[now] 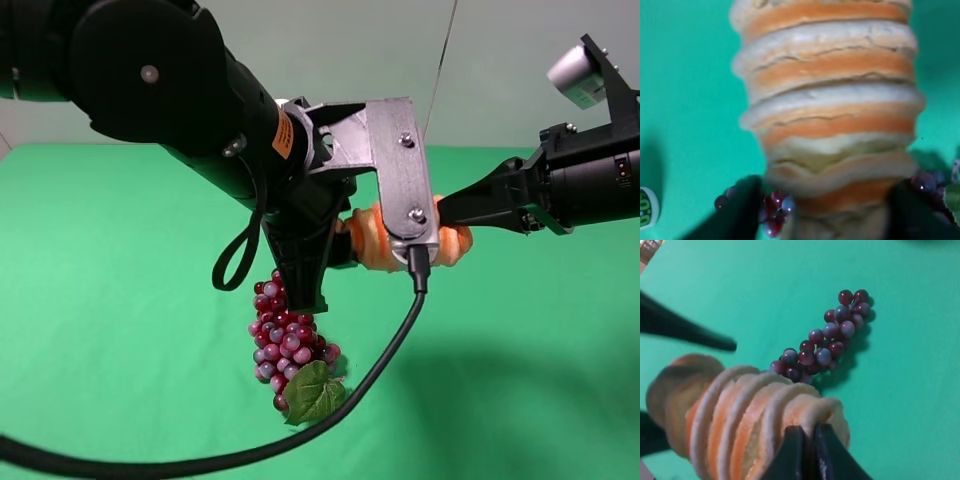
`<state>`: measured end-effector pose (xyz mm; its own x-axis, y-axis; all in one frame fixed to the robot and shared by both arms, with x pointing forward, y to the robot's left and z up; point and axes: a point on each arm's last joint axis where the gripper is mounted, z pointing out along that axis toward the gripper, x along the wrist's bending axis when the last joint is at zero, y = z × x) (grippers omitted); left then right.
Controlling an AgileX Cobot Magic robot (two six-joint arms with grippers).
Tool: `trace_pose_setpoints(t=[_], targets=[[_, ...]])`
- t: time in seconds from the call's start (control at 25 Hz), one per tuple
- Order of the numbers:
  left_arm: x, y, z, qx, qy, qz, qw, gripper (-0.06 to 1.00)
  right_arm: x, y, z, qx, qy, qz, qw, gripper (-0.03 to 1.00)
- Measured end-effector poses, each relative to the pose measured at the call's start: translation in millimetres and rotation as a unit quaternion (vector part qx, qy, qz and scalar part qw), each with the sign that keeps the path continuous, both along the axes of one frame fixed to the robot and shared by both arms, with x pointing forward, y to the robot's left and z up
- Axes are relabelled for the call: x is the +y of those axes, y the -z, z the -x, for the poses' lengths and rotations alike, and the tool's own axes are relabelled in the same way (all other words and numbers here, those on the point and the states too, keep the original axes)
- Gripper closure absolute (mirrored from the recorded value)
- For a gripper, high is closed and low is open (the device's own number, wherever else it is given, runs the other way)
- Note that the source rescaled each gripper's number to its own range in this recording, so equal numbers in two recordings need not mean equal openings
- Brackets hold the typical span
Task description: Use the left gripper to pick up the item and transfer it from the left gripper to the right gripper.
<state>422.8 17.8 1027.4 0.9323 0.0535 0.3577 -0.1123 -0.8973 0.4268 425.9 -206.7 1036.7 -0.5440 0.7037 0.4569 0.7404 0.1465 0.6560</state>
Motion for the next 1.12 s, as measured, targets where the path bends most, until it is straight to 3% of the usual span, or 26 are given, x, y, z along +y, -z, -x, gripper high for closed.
trace_pose_setpoints(t=[0.12,0.24,0.48,0.72,0.96,1.12], targets=[[1.4,1.0,0.7,0.009,-0.009,-0.005,1.0,0.09,-0.1,0.1,0.0,0.0,0.0,0.001,1.0,0.95],[4.1,2.8,2.0,0.02,-0.014,-0.021,0.999,-0.02,-0.1,0.1,0.0,0.0,-0.001,0.001,1.0,0.95],[6.8,4.5,3.3,0.029,-0.017,-0.037,0.999,-0.04,-0.1,0.1,0.0,0.0,-0.001,0.001,1.0,0.95],[14.9,-10.6,6.8,0.03,-0.046,-0.02,0.998,-0.05,-0.1,0.1,0.0,0.0,-0.001,0.001,1.0,0.95],[42.4,-36.8,18.2,0.059,-0.143,-0.022,0.988,-0.05,-0.1,0.1,0.0,0.0,-0.001,0.001,1.0,0.95],[65.8,-51.9,29.7,0.092,-0.226,-0.034,0.969,-0.04,-0.1,0.1,0.0,0.0,-0.001,0.001,1.0,0.95]])
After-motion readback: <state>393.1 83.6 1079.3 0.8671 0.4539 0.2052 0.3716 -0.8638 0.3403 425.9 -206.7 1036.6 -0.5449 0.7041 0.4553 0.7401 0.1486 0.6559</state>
